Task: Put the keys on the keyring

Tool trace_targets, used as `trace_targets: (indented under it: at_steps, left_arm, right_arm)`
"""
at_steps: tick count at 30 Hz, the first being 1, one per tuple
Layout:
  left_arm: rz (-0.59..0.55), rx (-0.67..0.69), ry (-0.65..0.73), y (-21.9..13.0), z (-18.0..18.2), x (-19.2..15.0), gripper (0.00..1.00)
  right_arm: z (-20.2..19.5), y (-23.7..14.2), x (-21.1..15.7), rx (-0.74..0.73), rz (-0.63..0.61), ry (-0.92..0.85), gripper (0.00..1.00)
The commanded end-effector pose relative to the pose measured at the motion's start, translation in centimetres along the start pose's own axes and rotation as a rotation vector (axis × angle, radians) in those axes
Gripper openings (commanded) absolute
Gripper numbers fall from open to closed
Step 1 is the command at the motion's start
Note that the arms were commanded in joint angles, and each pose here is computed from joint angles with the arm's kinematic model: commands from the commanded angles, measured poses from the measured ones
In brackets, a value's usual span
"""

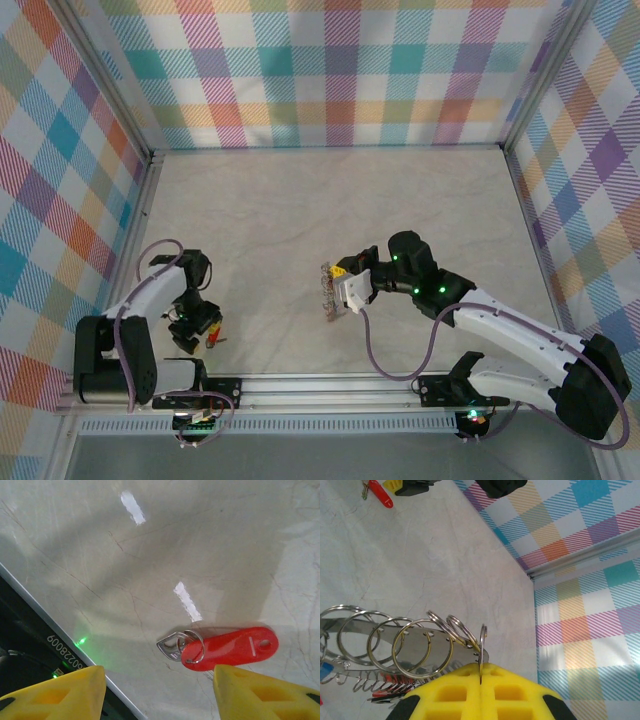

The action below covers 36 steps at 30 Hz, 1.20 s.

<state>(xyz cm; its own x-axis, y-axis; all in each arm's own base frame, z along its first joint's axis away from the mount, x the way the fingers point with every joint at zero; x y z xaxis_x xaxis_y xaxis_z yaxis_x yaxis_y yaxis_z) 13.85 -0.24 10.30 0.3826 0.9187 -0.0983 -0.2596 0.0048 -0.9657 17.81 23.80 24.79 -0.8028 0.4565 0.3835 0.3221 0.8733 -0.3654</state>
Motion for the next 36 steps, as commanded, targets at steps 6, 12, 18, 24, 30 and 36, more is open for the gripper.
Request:
trace_targets:
  at_steps: [6,12,18,24,30,36]
  left_arm:
    - [0.057,0.052,0.060,2.0,-1.2,-0.6,0.56]
    - [0.035,0.076,0.080,2.3,-1.3,-0.4,0.43]
    - [0.051,0.051,0.075,2.4,-1.1,-0.7,0.25]
    - [0.054,0.046,0.080,2.2,-0.8,-0.8,0.21]
    - [0.012,0.091,0.065,1.4,-0.2,-0.4,0.35]
    - [0.078,-0.110,0.061,2.4,-2.7,-0.8,0.35]
  right_arm:
    - [-0.4,-0.2,0.5,-0.033,-0.044,0.006,0.00]
    - [-0.4,-0.4,0.3,-0.034,-0.030,0.004,0.00]
    - [-0.5,-0.3,0.3,-0.035,-0.031,0.004,0.00]
    - [-0.4,-0.3,0.3,-0.034,-0.024,0.006,0.00]
    - [-0.5,-0.4,0.3,-0.034,-0.022,0.007,0.00]
    - [-0.6,-0.4,0.3,-0.034,-0.019,0.008,0.00]
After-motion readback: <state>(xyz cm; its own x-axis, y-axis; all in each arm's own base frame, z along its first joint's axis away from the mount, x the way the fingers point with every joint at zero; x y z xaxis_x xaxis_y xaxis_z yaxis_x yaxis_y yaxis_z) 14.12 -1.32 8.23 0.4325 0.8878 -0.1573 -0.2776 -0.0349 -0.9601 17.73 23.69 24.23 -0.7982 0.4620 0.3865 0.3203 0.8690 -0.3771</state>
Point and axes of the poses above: each hand's point on the last joint's axis, 136 mm out from that joint toward the fingers, its own y axis out along the fingers, its own z axis along the line the jaws close on, x = y × z, the point moved 7 cm from there along -y, back along the fingers, and after that the axes turned 6 degrees about -y, right-handed, at the moved point
